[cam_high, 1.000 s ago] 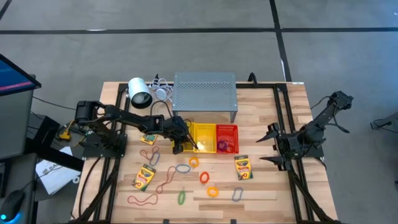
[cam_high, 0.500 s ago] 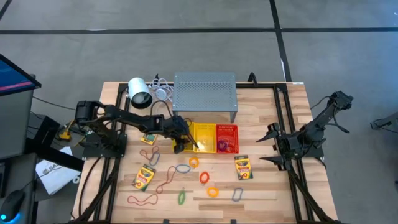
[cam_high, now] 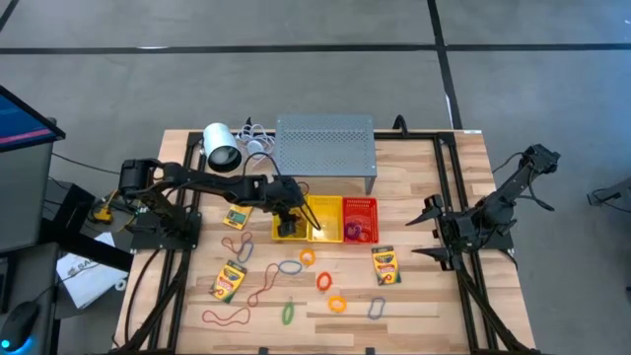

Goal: Pick & Place Office Desk Supplies
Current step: Put the crayon box into the right yellow basket

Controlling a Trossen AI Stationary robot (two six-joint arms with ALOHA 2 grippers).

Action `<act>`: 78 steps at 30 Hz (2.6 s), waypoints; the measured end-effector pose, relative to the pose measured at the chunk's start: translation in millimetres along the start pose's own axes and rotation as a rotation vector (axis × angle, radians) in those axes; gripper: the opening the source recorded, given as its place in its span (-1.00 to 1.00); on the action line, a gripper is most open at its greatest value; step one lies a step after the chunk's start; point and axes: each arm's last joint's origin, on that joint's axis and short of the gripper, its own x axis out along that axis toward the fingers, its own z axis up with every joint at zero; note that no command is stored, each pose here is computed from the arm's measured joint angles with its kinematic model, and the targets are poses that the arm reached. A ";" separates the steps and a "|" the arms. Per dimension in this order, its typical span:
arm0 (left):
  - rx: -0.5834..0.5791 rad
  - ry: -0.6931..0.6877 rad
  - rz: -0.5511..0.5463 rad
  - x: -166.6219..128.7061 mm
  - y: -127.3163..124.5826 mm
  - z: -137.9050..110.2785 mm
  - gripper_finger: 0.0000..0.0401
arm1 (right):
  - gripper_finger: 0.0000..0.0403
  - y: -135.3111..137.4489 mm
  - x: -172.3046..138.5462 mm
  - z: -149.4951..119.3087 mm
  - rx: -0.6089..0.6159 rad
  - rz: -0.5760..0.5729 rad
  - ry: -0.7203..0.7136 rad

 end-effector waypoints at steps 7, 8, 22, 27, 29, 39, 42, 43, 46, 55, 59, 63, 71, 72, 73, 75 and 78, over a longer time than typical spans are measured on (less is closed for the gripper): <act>0.000 0.004 -0.002 -9.8 0.1 3.5 0.02 | 0.45 0.0 0.0 0.0 0.002 0.000 0.000; 0.000 0.001 -0.003 -14.1 0.3 3.8 0.02 | 0.45 0.0 0.0 0.0 0.002 0.000 0.000; -0.017 -0.344 -0.041 -108.1 -5.1 5.5 0.02 | 0.45 -0.6 0.0 2.3 0.002 -0.006 -0.021; 0.004 -0.421 -0.084 -127.0 -14.1 -11.2 0.02 | 0.45 -1.0 0.0 3.8 0.011 -0.010 -0.034; 0.016 -0.444 -0.102 -132.9 -17.6 -17.7 0.02 | 0.45 -1.2 0.0 4.6 0.017 -0.011 -0.042; 0.025 -0.627 -0.191 -153.9 -27.1 -45.3 0.02 | 0.45 -0.5 0.9 4.0 0.096 -0.009 -0.037; 0.024 -0.673 -0.206 -156.2 -27.5 -50.1 0.02 | 0.45 -0.6 0.8 4.2 0.128 -0.008 -0.039; 0.025 -0.677 -0.209 -155.4 -27.9 -52.1 0.02 | 0.45 -0.5 0.9 4.0 0.133 -0.008 -0.038; 0.022 -0.707 -0.213 -155.8 -27.5 -53.6 0.02 | 0.45 -0.6 0.9 4.1 0.138 -0.008 -0.039; 0.023 -0.721 -0.214 -156.5 -27.6 -52.7 0.02 | 0.45 -0.6 0.8 4.2 0.138 -0.008 -0.039; 0.023 -0.721 -0.213 -156.6 -27.6 -52.7 0.02 | 0.45 -0.6 0.8 4.1 0.138 -0.008 -0.039; 0.023 -0.721 -0.213 -156.5 -27.6 -52.6 0.02 | 0.45 -0.6 0.8 4.1 0.138 -0.008 -0.039; 0.023 -0.722 -0.214 -156.7 -27.6 -52.4 0.02 | 0.45 -0.6 0.8 4.1 0.137 -0.008 -0.038; 0.023 -0.722 -0.214 -156.7 -27.6 -52.4 0.02 | 0.45 -0.6 0.8 4.1 0.137 -0.008 -0.039; 0.023 -0.723 -0.214 -156.8 -27.6 -52.4 0.02 | 0.45 -0.6 0.8 4.1 0.137 -0.008 -0.038; 0.023 -0.723 -0.214 -156.8 -27.6 -52.4 0.02 | 0.45 -0.6 0.8 4.1 0.137 -0.008 -0.038; 0.023 -0.722 -0.214 -156.7 -27.6 -52.4 0.02 | 0.45 -0.6 0.8 4.1 0.137 -0.008 -0.038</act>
